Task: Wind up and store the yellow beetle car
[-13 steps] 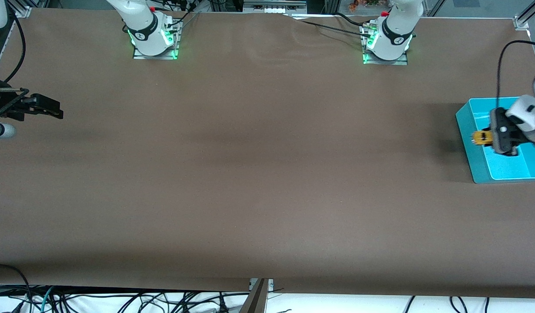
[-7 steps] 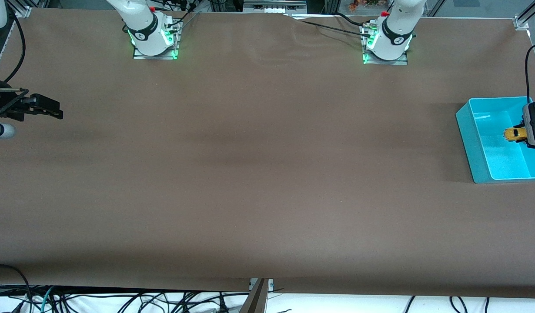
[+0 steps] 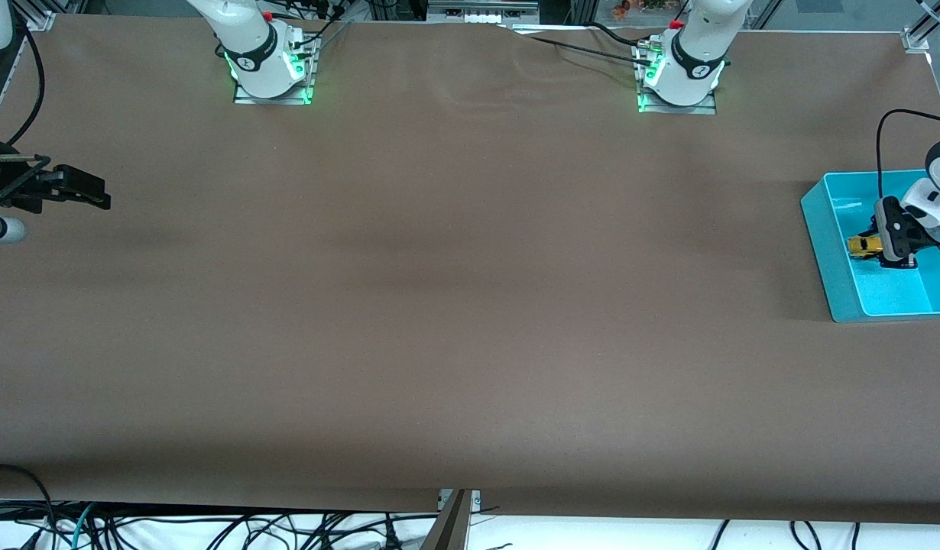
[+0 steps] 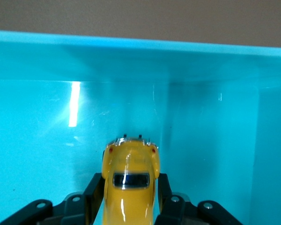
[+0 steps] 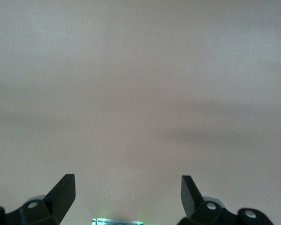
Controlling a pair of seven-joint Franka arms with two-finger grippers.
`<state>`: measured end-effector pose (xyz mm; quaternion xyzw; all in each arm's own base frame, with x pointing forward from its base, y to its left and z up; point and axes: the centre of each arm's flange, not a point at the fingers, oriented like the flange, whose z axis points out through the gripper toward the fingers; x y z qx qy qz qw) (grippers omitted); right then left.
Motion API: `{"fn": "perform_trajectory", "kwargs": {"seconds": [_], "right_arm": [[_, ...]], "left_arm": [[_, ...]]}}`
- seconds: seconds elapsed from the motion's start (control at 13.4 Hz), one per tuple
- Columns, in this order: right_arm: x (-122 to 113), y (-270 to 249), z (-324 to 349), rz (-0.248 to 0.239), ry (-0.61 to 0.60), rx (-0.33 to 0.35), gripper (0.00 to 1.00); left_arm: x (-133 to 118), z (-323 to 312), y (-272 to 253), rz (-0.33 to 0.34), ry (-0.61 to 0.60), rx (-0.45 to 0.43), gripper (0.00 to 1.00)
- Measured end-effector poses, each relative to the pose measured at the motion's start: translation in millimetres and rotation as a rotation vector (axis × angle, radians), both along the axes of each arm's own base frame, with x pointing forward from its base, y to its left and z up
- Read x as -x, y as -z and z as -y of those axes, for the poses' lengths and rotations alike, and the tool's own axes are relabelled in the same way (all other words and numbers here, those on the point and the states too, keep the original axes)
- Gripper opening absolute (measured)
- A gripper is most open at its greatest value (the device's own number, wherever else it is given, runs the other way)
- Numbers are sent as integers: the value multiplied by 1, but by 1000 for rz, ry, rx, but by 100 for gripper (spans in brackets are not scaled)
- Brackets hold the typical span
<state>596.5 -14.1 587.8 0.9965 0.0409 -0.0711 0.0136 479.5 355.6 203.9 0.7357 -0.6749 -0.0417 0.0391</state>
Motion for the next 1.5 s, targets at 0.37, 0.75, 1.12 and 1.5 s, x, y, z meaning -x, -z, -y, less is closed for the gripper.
{"fn": "perform_trajectory", "kwargs": {"seconds": [0.37, 0.75, 1.12, 1.5], "right_arm": [[0, 0, 0, 0, 0, 0, 100], [0, 0, 0, 0, 0, 0, 100], [0, 0, 0, 1, 0, 0, 100], [0, 0, 0, 1, 0, 0, 100]], "left_arm": [[-15, -1, -49, 9, 11, -33, 100], [-79, 73, -203, -26, 22, -65, 100], [-129, 233, -261, -64, -189, -65, 100], [-140, 365, -288, -71, -508, -67, 100]]}}
